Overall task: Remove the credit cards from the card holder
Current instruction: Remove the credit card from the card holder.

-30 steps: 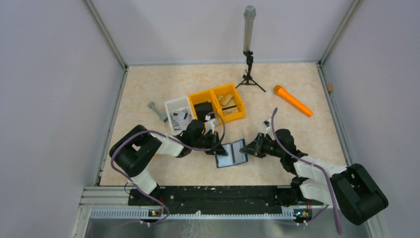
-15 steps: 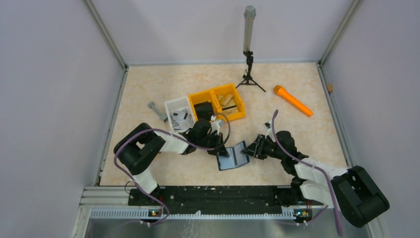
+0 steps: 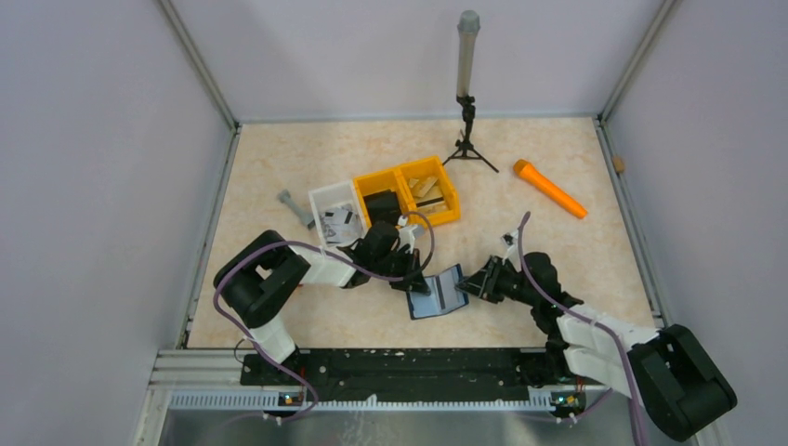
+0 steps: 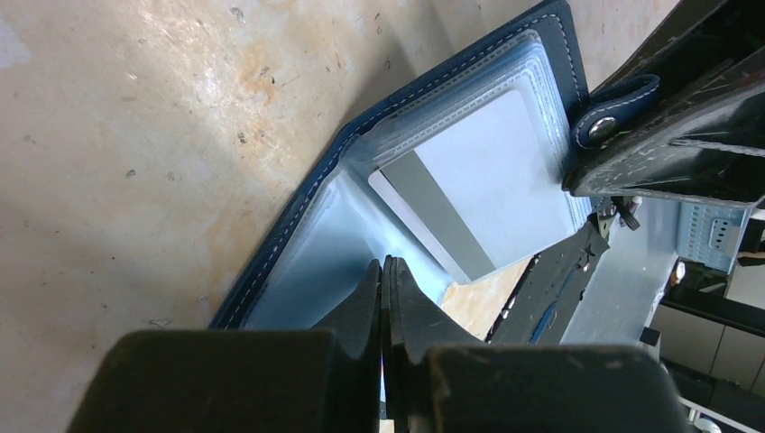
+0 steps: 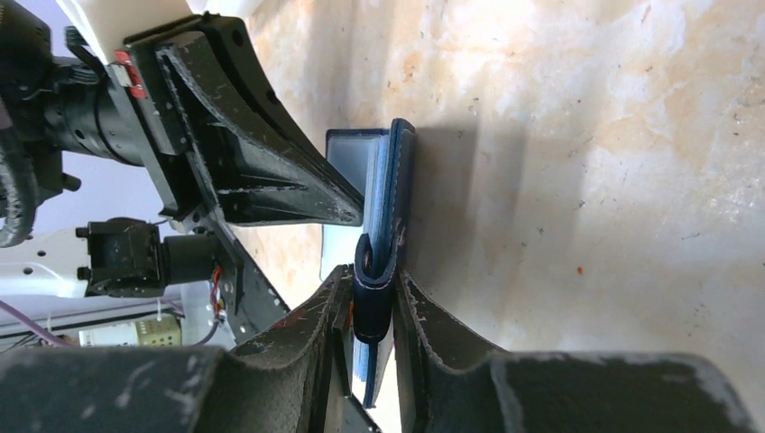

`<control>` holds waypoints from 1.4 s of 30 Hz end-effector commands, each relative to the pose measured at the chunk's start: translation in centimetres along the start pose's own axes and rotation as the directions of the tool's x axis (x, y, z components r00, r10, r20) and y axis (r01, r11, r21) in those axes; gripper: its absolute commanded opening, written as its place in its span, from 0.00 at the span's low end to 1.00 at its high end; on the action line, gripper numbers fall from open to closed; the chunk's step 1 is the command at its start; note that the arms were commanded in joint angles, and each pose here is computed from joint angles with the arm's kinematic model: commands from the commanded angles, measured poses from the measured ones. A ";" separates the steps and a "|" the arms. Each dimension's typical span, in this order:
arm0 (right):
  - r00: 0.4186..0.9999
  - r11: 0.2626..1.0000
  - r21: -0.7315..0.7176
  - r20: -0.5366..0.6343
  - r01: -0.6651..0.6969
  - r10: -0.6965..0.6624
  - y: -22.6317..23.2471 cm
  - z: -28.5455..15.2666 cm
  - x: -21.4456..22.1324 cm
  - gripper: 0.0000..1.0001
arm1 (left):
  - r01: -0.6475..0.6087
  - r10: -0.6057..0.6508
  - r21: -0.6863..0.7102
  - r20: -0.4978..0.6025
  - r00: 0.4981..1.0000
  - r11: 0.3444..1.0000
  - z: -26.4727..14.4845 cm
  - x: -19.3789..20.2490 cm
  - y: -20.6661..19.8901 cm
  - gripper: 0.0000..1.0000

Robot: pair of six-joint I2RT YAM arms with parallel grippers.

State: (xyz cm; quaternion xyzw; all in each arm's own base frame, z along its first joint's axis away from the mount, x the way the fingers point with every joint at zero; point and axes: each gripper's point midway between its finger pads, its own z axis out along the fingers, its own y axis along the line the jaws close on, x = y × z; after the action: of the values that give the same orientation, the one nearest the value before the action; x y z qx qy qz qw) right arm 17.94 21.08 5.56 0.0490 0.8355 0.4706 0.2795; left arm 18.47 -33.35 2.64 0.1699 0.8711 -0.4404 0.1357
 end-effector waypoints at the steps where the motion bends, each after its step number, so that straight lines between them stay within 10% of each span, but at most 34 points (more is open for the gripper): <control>1: 0.998 0.999 -0.028 0.060 0.027 -0.025 1.0 -0.2 -1.3 0.22 | -0.015 0.014 -0.061 -0.018 1.000 0.998 0.5 0.5 1.3 0.00; 8: 0.998 0.999 -0.001 0.049 0.042 -0.042 0.6 -0.1 -1.3 0.11 | -0.020 0.019 -0.054 -0.021 1.000 0.998 0.6 0.4 1.1 0.00; 16: 0.999 0.999 -0.039 -0.016 0.035 -0.036 1.0 0.5 -0.4 0.30 | -0.023 0.022 -0.048 -0.023 0.999 0.999 0.6 0.4 0.9 0.00; 22: 0.999 0.998 -0.048 -0.008 0.038 -0.038 1.2 0.5 -0.6 0.17 | -0.022 0.021 -0.048 -0.025 0.999 0.999 0.6 0.4 0.9 0.00; 42: 0.999 0.995 -0.086 -0.010 0.042 -0.043 2.0 0.7 -0.8 0.41 | -0.023 0.022 -0.046 -0.032 0.999 0.999 0.8 0.3 0.7 0.00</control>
State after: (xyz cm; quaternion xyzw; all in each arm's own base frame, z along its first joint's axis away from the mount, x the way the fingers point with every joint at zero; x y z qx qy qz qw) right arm 17.33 21.30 4.54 0.0391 0.8442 0.4698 0.2552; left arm 18.39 -33.80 2.58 0.1775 0.8720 -0.4371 0.1306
